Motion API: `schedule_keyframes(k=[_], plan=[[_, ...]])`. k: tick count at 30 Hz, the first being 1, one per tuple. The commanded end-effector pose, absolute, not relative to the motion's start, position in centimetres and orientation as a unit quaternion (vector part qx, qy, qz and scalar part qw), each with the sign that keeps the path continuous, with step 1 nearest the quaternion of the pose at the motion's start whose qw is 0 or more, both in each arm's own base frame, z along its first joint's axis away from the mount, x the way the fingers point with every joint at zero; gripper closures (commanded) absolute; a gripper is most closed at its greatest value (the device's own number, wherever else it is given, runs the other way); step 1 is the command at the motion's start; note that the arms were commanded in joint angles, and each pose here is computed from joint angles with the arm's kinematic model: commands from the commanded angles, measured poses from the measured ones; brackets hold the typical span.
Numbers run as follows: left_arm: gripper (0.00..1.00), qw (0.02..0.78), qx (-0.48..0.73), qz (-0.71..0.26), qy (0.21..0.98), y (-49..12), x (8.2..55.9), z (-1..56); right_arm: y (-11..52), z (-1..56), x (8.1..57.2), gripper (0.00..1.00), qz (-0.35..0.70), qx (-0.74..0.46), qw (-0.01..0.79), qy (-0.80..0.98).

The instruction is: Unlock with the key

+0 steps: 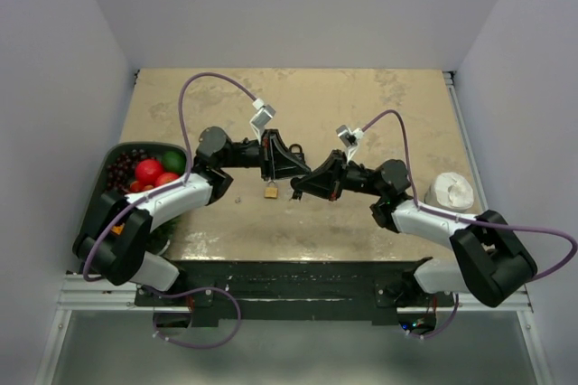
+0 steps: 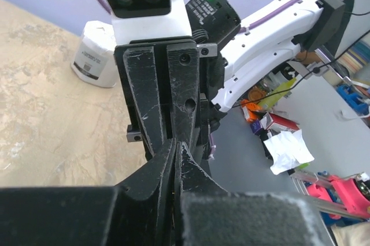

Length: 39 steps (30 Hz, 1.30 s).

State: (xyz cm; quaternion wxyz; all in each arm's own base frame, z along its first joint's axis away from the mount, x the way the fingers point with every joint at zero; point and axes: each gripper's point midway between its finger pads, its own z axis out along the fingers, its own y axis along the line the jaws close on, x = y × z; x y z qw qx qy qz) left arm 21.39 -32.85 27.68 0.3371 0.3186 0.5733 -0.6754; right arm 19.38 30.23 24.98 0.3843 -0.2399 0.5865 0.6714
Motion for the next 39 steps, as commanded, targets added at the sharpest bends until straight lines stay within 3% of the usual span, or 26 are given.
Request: schedule_keyframes(k=[1,2,5,7,8,9,17,26,31,35,39], plan=[[0.91,0.376,0.333,-0.641,0.58,-33.0,22.6,27.3,30.2,27.7,19.3,1.0,0.671,-0.25,0.425,0.553],[0.7,0.369,0.327,-0.634,0.596,-32.9,22.8,26.8,30.2,27.4,19.7,1.0,0.668,-0.241,0.425,0.561],[0.28,0.413,0.314,-0.594,0.614,-32.6,24.4,27.3,30.1,26.5,20.9,1.0,0.652,-0.215,0.431,0.586],[0.18,0.447,0.31,-0.561,0.625,-32.2,25.7,27.5,30.0,25.8,21.7,1.0,0.637,-0.2,0.436,0.604],[0.05,0.466,0.277,-0.53,0.652,-31.6,27.1,27.3,29.8,25.1,22.6,1.0,0.622,-0.179,0.438,0.624],[0.01,0.478,0.262,-0.513,0.663,-31.2,27.8,27.1,29.6,24.7,23.2,1.0,0.608,-0.171,0.447,0.633],[0.01,0.518,0.153,-0.452,0.71,-28.6,31.1,25.1,24.5,20.6,28.4,1.0,0.433,-0.068,0.497,0.749],[0.01,0.44,0.119,-0.518,0.724,-29.3,32.5,20.8,19.1,21.2,29.0,1.0,0.319,-0.01,0.557,0.767],[0.01,0.467,0.141,-0.385,0.783,-29.9,35.1,18.2,18.1,21.5,28.4,1.0,0.305,-0.008,0.567,0.765],[0.01,0.471,0.155,-0.176,0.851,-29.7,37.1,14.1,17.6,21.4,28.2,1.0,0.295,-0.005,0.572,0.766],[0.01,0.41,0.133,-0.147,0.89,-29.7,38.0,10.3,17.3,21.1,28.0,1.0,0.289,-0.006,0.574,0.766]])
